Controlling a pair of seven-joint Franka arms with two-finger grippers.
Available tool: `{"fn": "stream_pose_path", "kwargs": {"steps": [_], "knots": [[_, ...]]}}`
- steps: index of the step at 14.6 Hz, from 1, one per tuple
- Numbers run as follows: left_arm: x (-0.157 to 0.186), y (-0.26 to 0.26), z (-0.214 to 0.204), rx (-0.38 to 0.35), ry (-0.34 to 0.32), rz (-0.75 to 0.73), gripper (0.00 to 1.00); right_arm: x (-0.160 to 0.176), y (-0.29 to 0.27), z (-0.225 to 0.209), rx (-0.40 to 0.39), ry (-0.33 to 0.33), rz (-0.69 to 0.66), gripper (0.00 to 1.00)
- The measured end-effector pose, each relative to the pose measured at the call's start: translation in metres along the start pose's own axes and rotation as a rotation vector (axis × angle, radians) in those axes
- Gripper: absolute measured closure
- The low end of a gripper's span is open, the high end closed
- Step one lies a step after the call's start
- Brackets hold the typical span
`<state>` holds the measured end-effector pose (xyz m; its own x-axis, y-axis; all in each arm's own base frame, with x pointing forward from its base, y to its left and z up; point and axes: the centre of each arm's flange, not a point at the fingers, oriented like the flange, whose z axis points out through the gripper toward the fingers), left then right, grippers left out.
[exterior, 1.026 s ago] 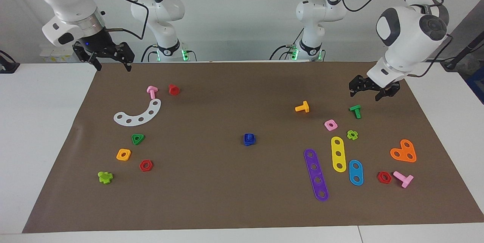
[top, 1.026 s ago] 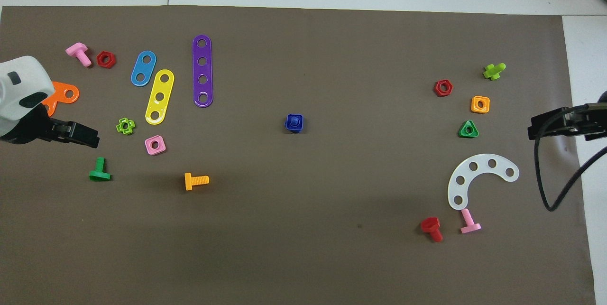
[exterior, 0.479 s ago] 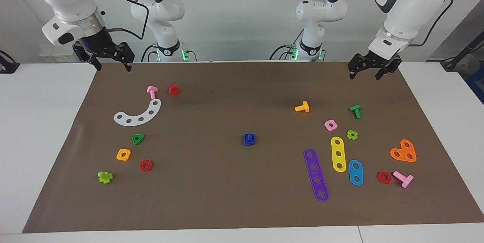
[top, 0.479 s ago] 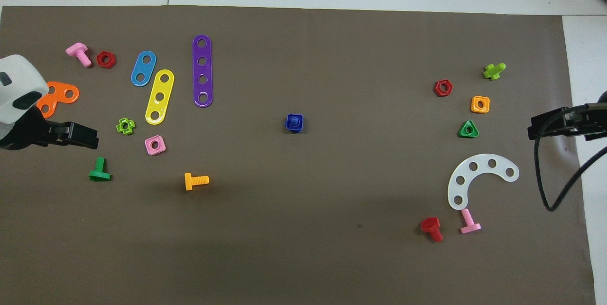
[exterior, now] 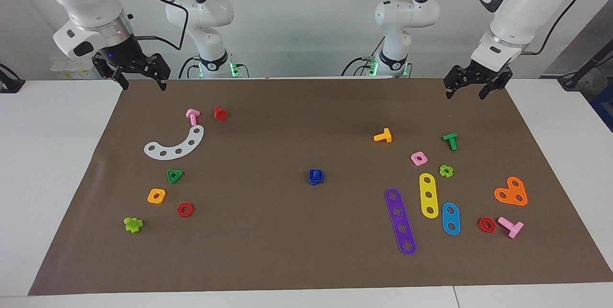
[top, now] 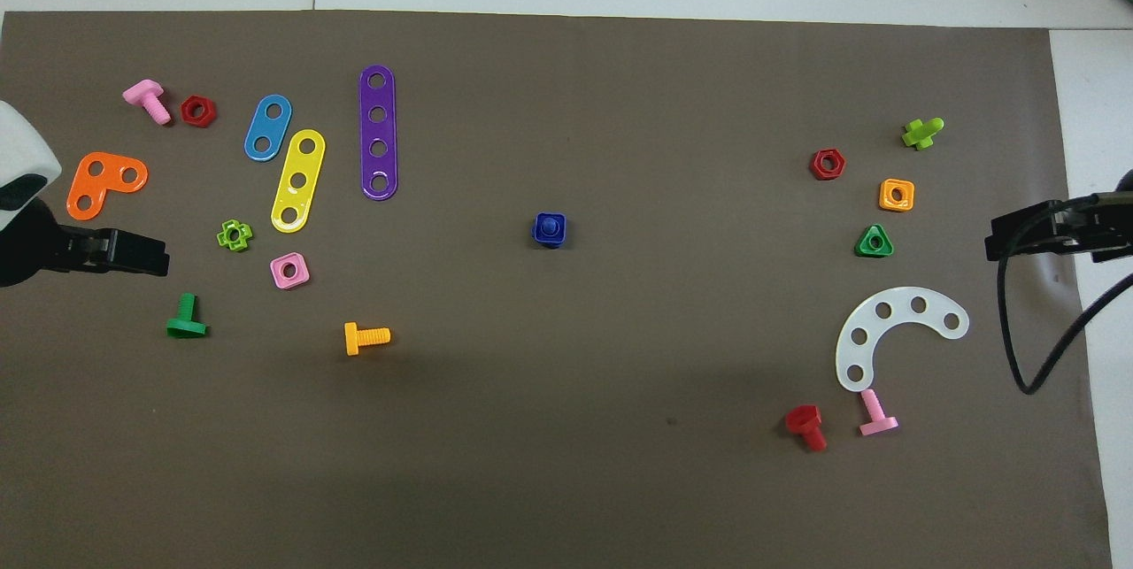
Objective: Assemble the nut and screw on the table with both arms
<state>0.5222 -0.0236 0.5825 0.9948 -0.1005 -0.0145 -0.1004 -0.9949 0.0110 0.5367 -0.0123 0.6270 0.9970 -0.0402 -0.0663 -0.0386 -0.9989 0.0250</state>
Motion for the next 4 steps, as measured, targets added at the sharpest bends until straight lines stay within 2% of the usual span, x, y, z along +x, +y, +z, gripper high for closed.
{"fn": "stream_pose_path", "kwargs": {"steps": [4], "knots": [[0.0002,-0.0016,-0.0013,0.0,0.004,-0.003,0.0,0.0,0.0,0.0,0.0,0.0,0.0,0.0]]}}
